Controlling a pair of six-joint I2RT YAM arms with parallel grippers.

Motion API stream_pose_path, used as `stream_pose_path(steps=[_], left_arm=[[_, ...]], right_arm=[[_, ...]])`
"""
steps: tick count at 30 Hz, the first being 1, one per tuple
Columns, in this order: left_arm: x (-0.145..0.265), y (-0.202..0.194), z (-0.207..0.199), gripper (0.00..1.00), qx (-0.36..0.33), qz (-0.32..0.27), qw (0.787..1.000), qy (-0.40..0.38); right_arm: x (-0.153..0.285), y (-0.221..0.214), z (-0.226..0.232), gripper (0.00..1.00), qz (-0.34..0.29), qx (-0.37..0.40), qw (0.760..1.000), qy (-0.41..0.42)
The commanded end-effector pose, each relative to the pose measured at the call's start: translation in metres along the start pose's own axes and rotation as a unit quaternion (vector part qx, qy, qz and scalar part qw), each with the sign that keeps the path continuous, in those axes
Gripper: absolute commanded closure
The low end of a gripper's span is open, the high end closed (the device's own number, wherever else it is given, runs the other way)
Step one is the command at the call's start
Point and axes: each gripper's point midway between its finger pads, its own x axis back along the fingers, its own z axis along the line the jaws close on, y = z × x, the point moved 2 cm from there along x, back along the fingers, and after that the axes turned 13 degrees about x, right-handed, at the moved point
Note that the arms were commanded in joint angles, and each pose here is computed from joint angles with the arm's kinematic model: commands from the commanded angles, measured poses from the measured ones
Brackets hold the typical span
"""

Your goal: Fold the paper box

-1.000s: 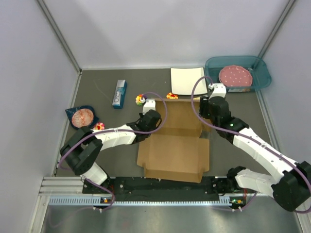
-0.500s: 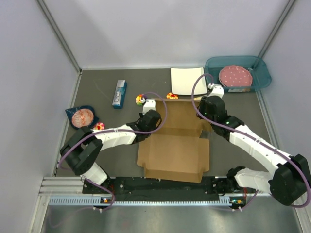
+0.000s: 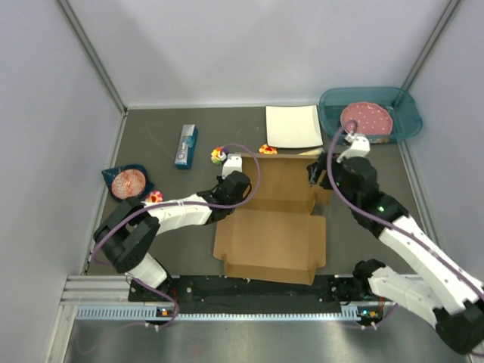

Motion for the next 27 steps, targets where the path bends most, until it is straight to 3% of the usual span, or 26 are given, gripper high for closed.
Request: stream_pose_path(steps=[1, 11, 18, 21, 27], left_arm=[[0.009, -0.049, 0.045, 1.00, -0.076, 0.097, 0.990, 0.066], [0.011, -0.042, 0.034, 1.00, -0.066, 0.097, 0.992, 0.053], [0.013, -0.042, 0.034, 1.00, -0.066, 0.095, 0.992, 0.052], [0.014, -0.043, 0.034, 1.00, -0.070, 0.094, 0.992, 0.053], [0.015, -0.043, 0.033, 1.00, -0.071, 0.092, 0.992, 0.052]], right_arm=[[0.046, 0.024, -0.029, 0.31, -0.055, 0.035, 0.997, -0.044], [0.038, -0.041, -0.053, 0.31, 0.018, 0.022, 0.995, -0.098], [0.015, -0.057, -0.056, 0.33, 0.044, 0.029, 0.991, -0.124], [0.006, -0.058, -0.059, 0.38, 0.051, 0.034, 0.989, -0.138], [-0.002, -0.058, -0.059, 0.59, 0.054, 0.039, 0.988, -0.142]])
